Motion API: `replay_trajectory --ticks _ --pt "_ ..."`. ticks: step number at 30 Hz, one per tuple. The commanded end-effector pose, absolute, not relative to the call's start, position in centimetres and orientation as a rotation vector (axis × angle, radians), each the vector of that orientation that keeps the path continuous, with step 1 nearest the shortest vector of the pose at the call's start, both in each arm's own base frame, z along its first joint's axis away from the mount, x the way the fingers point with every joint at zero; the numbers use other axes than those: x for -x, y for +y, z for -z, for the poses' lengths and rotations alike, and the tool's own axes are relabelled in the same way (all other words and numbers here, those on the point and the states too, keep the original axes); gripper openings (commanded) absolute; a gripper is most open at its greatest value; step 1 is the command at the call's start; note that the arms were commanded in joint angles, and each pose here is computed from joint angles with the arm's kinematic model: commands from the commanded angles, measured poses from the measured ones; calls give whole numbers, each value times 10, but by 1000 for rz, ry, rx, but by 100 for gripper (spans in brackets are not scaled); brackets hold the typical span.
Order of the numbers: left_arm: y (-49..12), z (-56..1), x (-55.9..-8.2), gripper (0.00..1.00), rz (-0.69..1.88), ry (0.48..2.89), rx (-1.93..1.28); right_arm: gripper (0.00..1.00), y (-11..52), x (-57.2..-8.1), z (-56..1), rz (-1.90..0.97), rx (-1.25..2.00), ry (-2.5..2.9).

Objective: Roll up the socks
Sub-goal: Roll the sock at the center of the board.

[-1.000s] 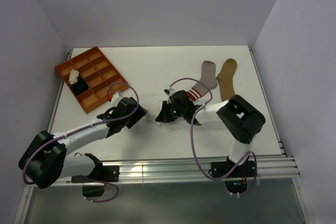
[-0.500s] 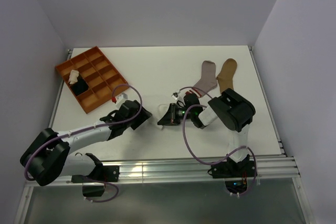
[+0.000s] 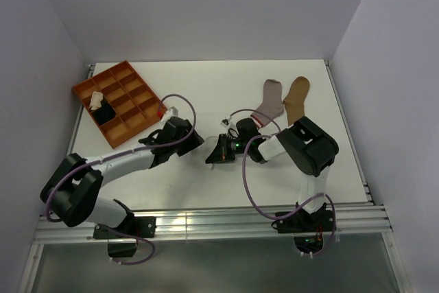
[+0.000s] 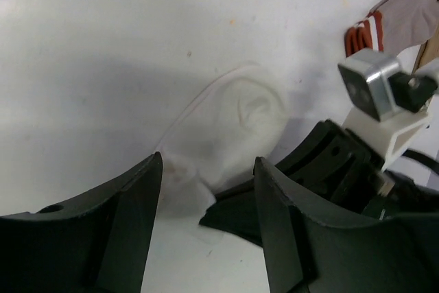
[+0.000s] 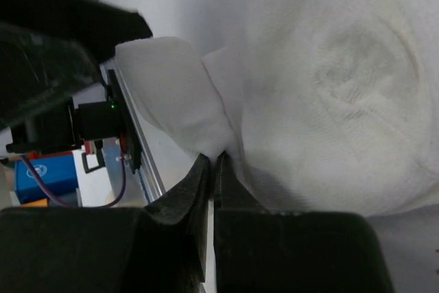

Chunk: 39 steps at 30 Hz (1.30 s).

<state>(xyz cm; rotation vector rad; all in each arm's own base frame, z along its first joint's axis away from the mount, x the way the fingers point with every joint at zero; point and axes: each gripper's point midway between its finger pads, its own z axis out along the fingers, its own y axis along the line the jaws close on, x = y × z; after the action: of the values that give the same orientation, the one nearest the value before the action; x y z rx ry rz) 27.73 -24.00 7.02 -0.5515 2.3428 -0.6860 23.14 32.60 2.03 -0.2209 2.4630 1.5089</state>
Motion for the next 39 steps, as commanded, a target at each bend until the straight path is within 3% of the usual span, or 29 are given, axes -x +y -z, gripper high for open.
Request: replay_trajectory --ticks 1,19,22,24,25,26,39 --pt "-246 -80 -299 61 653 2379 350 0 302 -217 24 -1281 212 2643" --pt "-266 -8 -295 49 598 2662 6 0 305 -219 23 -1243 264 2625" --pt "-263 5 -291 39 570 2700 28 0 306 -220 21 -1241 268 2619" --pt "-257 15 -287 24 532 2722 64 0 305 -220 21 -1235 269 2622" --pt "-254 17 -288 7 514 2724 80 0 305 -219 20 -1234 273 2618" --pt "-251 19 -288 0 492 2727 100 0 305 -219 18 -1232 274 2615" --pt "-206 7 -311 0 296 2624 343 0 302 -209 -1 -1204 257 2623"
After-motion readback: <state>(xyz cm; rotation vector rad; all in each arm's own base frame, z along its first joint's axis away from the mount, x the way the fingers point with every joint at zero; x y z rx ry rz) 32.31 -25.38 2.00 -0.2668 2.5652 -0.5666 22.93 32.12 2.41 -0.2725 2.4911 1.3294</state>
